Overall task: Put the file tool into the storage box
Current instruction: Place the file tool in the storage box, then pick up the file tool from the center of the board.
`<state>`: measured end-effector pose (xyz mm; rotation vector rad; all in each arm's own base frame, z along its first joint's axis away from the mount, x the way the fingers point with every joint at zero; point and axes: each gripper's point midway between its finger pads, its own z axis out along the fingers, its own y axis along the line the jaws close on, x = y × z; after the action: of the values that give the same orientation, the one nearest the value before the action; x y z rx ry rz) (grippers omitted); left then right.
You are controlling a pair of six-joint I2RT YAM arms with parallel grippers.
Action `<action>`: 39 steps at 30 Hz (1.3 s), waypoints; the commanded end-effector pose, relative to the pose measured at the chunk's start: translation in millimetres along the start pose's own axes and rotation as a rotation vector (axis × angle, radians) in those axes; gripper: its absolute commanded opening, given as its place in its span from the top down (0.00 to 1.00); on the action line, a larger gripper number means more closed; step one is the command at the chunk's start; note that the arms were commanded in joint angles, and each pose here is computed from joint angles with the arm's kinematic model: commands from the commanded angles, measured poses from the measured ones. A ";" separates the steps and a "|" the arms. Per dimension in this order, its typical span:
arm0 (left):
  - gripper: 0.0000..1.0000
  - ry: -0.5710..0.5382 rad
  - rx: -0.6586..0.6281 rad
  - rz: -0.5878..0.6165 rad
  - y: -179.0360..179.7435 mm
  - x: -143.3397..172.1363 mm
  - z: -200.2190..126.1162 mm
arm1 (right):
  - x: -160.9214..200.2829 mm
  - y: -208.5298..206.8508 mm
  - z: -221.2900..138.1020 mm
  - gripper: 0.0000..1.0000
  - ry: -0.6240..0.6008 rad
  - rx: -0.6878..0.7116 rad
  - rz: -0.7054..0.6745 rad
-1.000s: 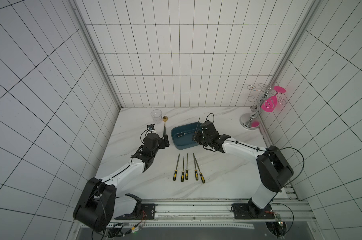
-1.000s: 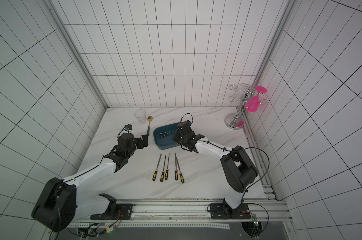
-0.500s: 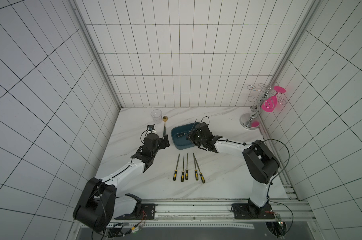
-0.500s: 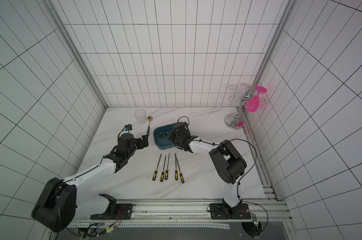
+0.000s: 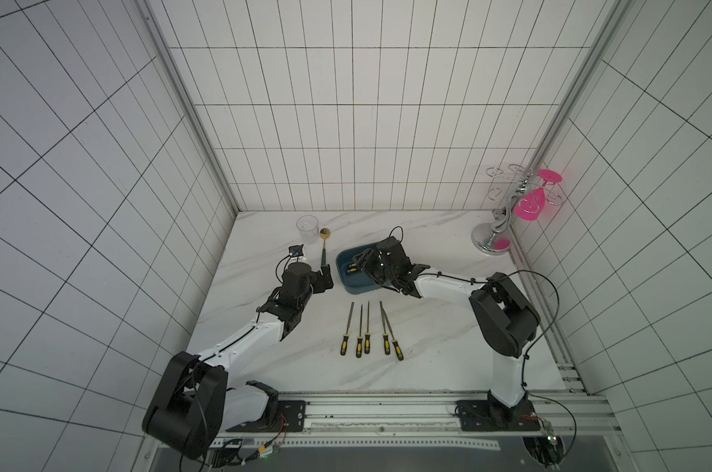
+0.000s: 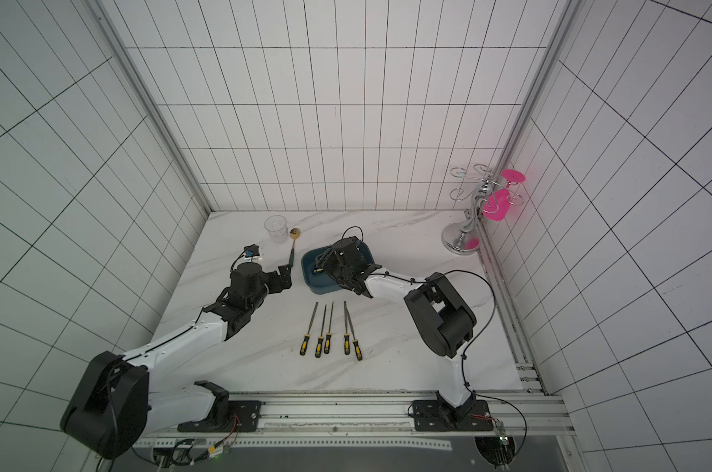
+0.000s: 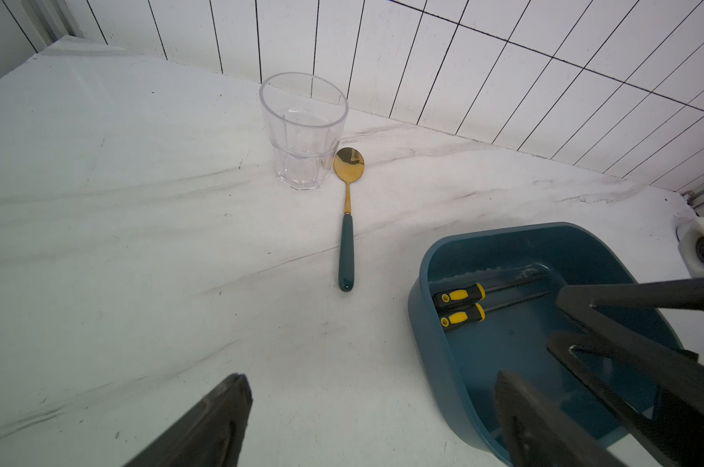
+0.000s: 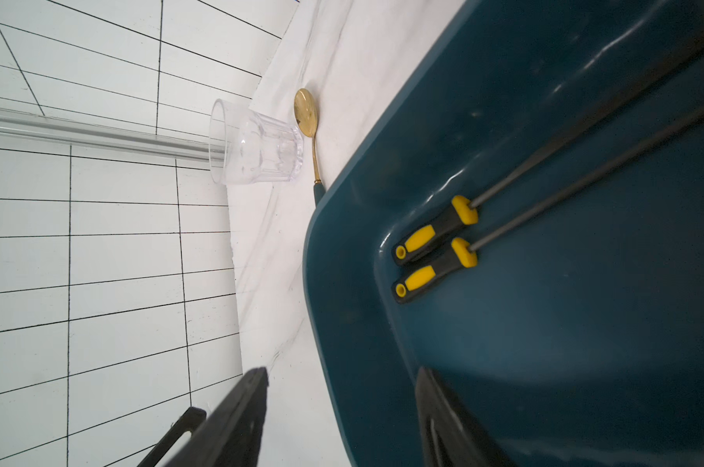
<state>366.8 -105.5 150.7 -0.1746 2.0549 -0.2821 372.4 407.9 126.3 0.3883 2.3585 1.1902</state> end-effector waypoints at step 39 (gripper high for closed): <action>0.02 0.210 0.240 -0.073 -42.7 33.1 28.0 | 44.0 -128.6 -216.2 0.42 0.098 0.463 -0.734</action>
<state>369.3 -159.6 115.3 -0.0487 2.2166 -0.5894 241.2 213.3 141.0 -0.2787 2.4456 0.4112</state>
